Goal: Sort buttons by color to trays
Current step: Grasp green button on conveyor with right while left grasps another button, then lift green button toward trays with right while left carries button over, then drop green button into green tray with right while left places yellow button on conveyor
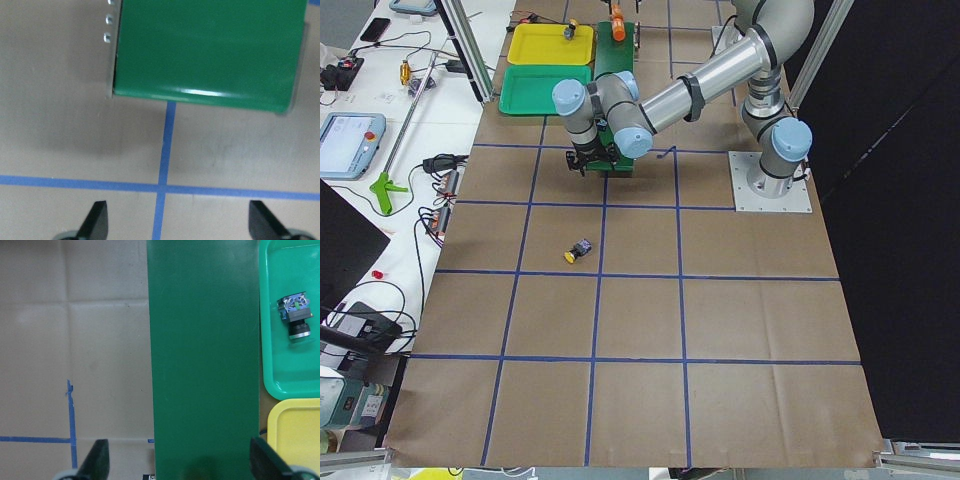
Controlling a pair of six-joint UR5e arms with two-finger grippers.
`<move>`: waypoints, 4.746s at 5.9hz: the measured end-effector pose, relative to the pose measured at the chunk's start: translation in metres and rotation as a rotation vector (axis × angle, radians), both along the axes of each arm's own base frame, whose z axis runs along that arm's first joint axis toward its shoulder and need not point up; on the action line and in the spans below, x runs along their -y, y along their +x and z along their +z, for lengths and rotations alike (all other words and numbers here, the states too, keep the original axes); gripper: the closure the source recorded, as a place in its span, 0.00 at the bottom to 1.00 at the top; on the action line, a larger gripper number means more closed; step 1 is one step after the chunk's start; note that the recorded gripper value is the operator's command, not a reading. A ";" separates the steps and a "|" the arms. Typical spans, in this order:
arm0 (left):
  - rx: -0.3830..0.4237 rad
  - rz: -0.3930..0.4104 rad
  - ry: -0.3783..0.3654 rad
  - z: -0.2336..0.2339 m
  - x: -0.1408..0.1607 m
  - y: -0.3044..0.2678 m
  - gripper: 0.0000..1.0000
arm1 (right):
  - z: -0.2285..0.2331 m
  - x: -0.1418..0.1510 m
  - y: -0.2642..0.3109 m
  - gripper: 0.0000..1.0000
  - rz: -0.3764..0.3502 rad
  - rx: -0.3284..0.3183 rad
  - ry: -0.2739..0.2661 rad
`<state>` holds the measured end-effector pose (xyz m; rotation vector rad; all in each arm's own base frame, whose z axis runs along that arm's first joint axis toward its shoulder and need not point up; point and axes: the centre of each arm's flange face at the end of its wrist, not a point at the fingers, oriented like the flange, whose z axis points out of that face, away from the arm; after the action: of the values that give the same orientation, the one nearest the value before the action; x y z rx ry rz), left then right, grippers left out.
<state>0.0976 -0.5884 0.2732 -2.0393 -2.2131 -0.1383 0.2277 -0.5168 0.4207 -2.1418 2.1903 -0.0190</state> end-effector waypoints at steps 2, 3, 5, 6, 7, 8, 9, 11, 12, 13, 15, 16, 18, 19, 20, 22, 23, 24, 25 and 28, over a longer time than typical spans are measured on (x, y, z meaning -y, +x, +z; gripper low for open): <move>0.011 -0.221 0.007 -0.013 -0.007 0.047 0.03 | -0.024 0.004 0.003 0.00 -0.021 0.013 -0.052; 0.005 -0.291 -0.003 -0.026 -0.006 0.067 0.03 | -0.035 0.004 0.006 0.00 -0.034 0.016 -0.064; 0.017 -0.441 -0.047 -0.048 0.004 0.090 0.03 | -0.057 0.008 0.043 0.00 -0.054 0.032 -0.109; 0.032 -0.487 -0.070 -0.053 0.009 0.102 0.03 | -0.072 0.010 0.069 0.00 -0.061 0.045 -0.135; 0.047 -0.505 -0.090 -0.054 0.015 0.115 0.03 | -0.087 0.011 0.090 0.00 -0.071 0.056 -0.150; 0.055 -0.522 -0.100 -0.057 0.022 0.125 0.03 | -0.103 0.013 0.107 0.00 -0.080 0.064 -0.160; 0.064 -0.555 -0.109 -0.065 0.026 0.134 0.03 | -0.118 0.016 0.120 0.00 -0.085 0.072 -0.170; 0.073 -0.593 -0.117 -0.086 0.030 0.147 0.41 | -0.142 0.024 0.126 0.00 -0.059 0.067 -0.175; 0.069 -0.599 -0.113 -0.094 0.030 0.149 0.81 | -0.150 0.027 0.121 0.00 -0.015 0.054 -0.174; 0.073 -0.610 -0.117 -0.099 0.029 0.149 1.00 | -0.154 0.033 0.110 0.00 0.018 0.034 -0.175; 0.086 -0.595 -0.127 -0.095 0.027 0.147 1.00 | -0.157 0.050 0.073 0.00 0.000 -0.008 -0.170; 0.072 -0.530 -0.120 -0.083 0.024 0.138 1.00 | -0.159 0.058 0.052 0.08 -0.017 -0.017 -0.163; 0.021 -0.312 -0.064 -0.042 0.012 0.088 1.00 | -0.173 0.062 0.015 0.41 -0.053 -0.033 -0.129; 0.009 -0.218 -0.046 -0.023 0.010 0.050 1.00 | -0.177 0.062 -0.002 0.62 -0.057 -0.039 -0.117; 0.001 -0.110 -0.050 -0.007 0.009 0.011 1.00 | -0.176 0.063 -0.016 0.76 -0.045 -0.051 -0.117; -0.019 0.040 -0.053 0.001 0.013 -0.083 0.99 | -0.170 0.067 -0.042 0.91 0.006 -0.098 -0.131; -0.011 0.087 -0.040 -0.004 0.011 -0.127 0.95 | -0.162 0.069 -0.057 0.92 0.028 -0.108 -0.144; -0.001 0.116 -0.024 -0.010 0.004 -0.161 0.02 | -0.150 0.073 -0.072 0.92 0.042 -0.115 -0.164; 0.005 0.137 -0.005 -0.018 -0.006 -0.179 0.02 | -0.129 0.079 -0.083 0.92 0.048 -0.119 -0.206; 0.035 0.339 -0.006 0.007 -0.020 -0.194 0.02 | -0.093 0.126 -0.052 0.91 0.095 -0.072 -0.323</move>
<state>-0.0963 -0.5688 0.2801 -1.6423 -2.5413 -0.1333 0.1753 -0.6430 0.3280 -2.4453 2.2535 -0.3151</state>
